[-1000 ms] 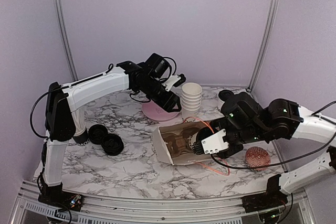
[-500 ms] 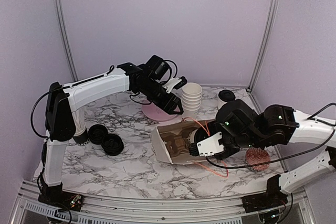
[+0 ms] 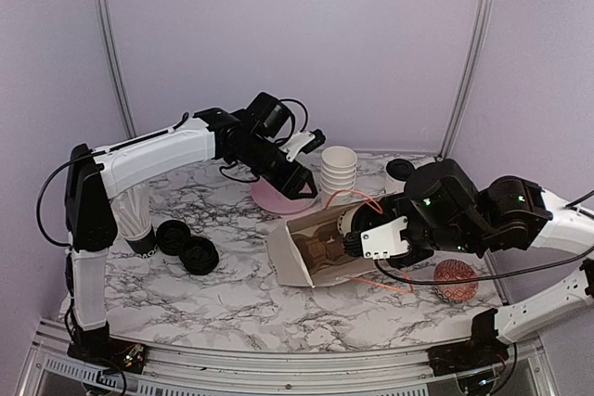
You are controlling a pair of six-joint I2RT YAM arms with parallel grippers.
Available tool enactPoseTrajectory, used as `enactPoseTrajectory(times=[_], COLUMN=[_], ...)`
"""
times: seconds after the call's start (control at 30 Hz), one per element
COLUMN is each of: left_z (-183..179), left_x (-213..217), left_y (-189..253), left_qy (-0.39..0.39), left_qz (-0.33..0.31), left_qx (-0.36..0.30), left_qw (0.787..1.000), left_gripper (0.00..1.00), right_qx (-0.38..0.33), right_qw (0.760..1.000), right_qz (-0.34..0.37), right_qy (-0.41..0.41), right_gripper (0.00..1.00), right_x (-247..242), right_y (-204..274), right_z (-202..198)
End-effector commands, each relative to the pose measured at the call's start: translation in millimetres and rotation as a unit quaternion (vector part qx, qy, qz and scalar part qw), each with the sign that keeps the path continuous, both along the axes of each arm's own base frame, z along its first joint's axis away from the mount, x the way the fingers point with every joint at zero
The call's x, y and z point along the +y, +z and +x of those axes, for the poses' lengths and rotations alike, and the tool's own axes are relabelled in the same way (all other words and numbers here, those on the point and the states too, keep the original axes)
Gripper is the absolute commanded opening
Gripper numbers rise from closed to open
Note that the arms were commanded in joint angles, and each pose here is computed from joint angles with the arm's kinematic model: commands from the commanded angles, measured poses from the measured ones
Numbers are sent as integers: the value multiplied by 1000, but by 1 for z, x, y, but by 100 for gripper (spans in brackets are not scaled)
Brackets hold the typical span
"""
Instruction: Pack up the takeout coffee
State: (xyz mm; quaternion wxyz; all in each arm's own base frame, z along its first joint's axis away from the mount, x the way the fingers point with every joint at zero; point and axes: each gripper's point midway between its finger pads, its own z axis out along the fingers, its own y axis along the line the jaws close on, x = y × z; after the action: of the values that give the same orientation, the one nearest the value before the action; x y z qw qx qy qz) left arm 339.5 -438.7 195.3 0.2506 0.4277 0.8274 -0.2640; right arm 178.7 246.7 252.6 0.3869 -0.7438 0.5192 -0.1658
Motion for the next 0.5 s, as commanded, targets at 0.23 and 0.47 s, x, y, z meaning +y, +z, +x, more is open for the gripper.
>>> enactPoseTrajectory(times=[0.23, 0.47], left_z=[-100, -158], left_x=[67, 24], left_y=[175, 189], left_qy=[-131, -229], left_qz=[-156, -181], left_qx=[-274, -295], left_qw=[940, 910], left_gripper=[66, 68], right_qx=[-12, -11], right_qw=[1000, 1000], right_qz=[24, 24], right_qy=[-8, -7], right_gripper=[53, 53], right_x=[-2, 3], right_y=[8, 7], right_z=[1, 2])
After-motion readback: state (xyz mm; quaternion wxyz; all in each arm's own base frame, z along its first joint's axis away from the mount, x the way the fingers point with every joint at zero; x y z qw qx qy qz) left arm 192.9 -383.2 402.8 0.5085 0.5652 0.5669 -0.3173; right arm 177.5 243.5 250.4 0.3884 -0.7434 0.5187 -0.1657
